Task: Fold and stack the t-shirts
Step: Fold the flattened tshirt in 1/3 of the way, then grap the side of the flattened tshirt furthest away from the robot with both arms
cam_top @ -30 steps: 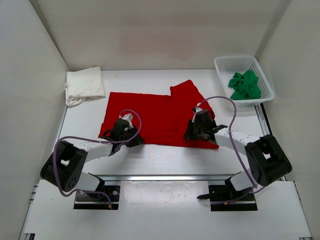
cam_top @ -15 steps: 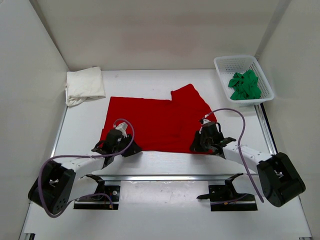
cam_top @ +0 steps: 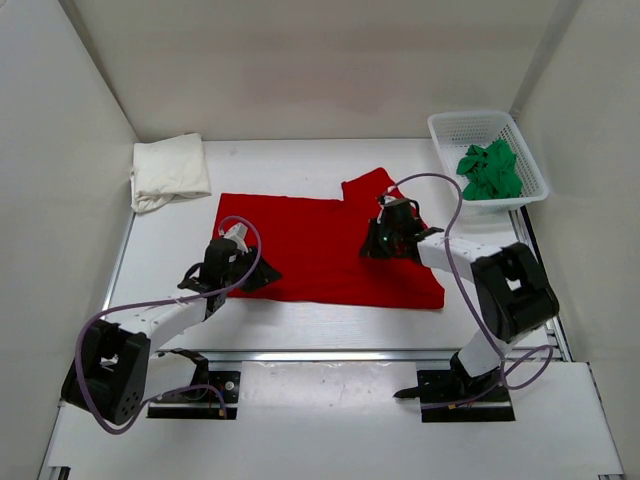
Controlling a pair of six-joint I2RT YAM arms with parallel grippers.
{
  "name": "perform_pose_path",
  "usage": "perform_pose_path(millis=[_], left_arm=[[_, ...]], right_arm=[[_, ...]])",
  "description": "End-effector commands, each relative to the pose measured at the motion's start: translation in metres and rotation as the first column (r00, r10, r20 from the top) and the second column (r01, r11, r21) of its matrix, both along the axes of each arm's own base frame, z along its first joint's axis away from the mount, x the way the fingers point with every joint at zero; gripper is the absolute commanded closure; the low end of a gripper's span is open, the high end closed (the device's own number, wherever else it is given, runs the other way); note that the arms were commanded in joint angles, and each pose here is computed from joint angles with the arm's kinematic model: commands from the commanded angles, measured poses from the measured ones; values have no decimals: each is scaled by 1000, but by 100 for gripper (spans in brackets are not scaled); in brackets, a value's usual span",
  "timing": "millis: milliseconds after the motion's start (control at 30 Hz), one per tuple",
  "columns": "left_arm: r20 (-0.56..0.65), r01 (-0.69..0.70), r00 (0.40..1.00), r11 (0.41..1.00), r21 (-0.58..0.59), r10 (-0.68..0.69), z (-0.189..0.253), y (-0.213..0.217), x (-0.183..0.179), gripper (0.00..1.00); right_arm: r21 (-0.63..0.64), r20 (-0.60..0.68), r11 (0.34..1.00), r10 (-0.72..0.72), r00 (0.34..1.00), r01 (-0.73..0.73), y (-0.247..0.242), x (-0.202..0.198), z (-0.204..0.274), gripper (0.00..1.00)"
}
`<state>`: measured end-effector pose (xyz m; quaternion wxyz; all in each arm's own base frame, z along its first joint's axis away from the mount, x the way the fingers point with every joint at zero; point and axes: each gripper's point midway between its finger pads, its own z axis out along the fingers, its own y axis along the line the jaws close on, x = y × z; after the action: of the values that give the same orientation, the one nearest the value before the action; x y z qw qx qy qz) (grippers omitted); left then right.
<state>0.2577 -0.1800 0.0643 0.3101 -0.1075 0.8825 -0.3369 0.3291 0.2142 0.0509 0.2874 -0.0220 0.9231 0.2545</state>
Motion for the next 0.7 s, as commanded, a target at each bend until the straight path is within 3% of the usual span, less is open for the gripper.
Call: perform_pose_path(millis=[0, 267, 400, 567, 667], left_arm=[[30, 16, 999, 1000, -16, -15, 7, -3, 3, 62], [36, -21, 999, 1000, -11, 22, 9, 5, 17, 62], [72, -89, 993, 996, -31, 91, 27, 12, 44, 62], [81, -200, 977, 980, 10, 199, 30, 34, 89, 62], [68, -268, 962, 963, 17, 266, 26, 56, 120, 63]], right_arm=[[18, 28, 999, 32, 999, -32, 17, 18, 3, 100], [2, -34, 999, 42, 999, -42, 27, 25, -23, 100], [9, 12, 998, 55, 998, -55, 30, 31, -1, 99], [51, 113, 998, 35, 993, -41, 20, 34, 44, 75], [79, 152, 996, 28, 988, -40, 12, 25, 59, 73]])
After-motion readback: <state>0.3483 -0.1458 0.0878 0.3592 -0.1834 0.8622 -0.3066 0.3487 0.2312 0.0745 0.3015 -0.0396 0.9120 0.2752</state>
